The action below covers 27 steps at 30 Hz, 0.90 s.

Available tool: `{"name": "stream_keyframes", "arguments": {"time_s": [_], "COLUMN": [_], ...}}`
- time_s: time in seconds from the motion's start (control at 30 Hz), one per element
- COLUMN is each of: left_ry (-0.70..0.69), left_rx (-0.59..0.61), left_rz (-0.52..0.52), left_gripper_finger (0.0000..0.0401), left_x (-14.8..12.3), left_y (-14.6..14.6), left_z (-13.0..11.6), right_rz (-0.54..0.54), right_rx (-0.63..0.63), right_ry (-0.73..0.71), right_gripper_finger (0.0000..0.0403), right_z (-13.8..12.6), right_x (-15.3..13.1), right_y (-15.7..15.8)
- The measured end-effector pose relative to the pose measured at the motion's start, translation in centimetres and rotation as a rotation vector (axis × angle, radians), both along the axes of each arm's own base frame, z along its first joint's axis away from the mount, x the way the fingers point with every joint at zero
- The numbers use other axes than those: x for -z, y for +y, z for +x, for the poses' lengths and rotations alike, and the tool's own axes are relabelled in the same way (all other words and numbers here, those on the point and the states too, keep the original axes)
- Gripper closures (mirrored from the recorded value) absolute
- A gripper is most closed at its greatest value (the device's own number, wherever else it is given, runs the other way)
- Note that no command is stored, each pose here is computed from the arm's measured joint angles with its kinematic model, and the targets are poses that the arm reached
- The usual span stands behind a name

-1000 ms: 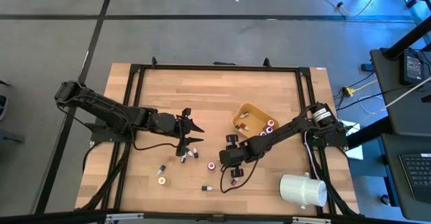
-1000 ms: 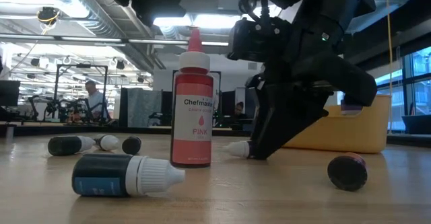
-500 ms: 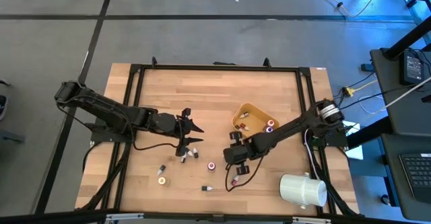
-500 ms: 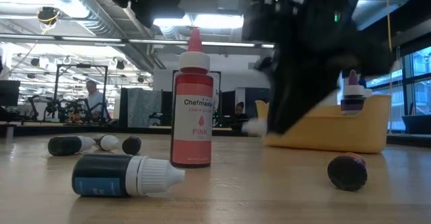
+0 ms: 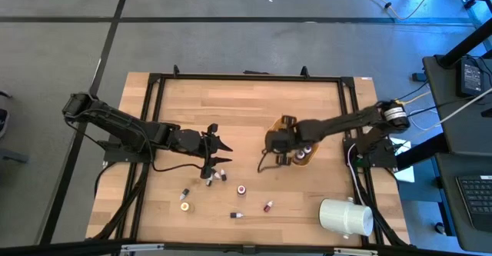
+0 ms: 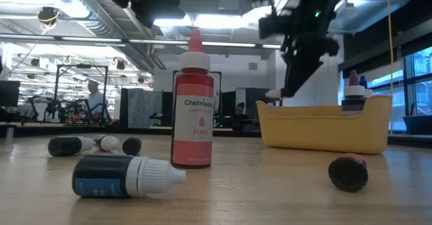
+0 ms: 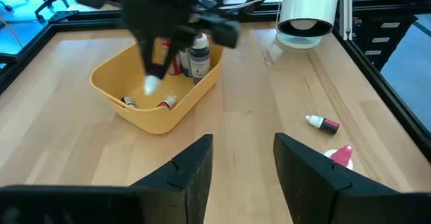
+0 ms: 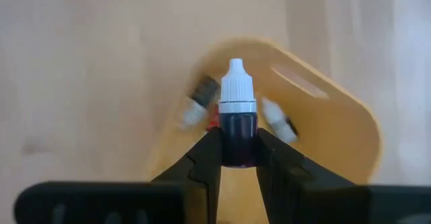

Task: Pick & Place food coloring
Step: Put the right small red food coloring bottle in the yellow bin

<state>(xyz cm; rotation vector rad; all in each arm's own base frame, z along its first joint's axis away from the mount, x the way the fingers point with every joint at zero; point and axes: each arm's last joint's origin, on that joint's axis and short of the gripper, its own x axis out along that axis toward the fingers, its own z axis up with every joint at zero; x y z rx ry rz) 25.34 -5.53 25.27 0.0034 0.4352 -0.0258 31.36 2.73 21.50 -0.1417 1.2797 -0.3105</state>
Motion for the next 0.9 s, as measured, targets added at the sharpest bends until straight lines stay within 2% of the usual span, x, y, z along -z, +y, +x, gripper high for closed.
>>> {"name": "stream_keyframes", "arguments": {"time_s": [0.17, 0.33, 0.9], "left_ry": [0.003, 0.004, 0.004], "left_rx": [0.000, 0.000, 0.000], "left_rz": [0.001, 0.001, 0.001], "left_gripper_finger": [0.0251, 0.0247, 0.0247], "left_x": [0.0, 0.0, 0.0], "left_y": [0.0, 0.0, 0.0], "left_z": [0.0, 0.0, 0.0], "right_rz": [0.050, 0.054, 0.048], "right_rx": [0.000, 0.015, 0.021], "right_ry": [0.067, 0.097, 0.083], "right_gripper_finger": [0.0318, 0.0317, 0.0316], "right_z": [-0.1, -0.8, -0.7], "right_x": [2.2, 4.0, 4.2], "right_y": [-2.4, -3.5, -3.6]}}
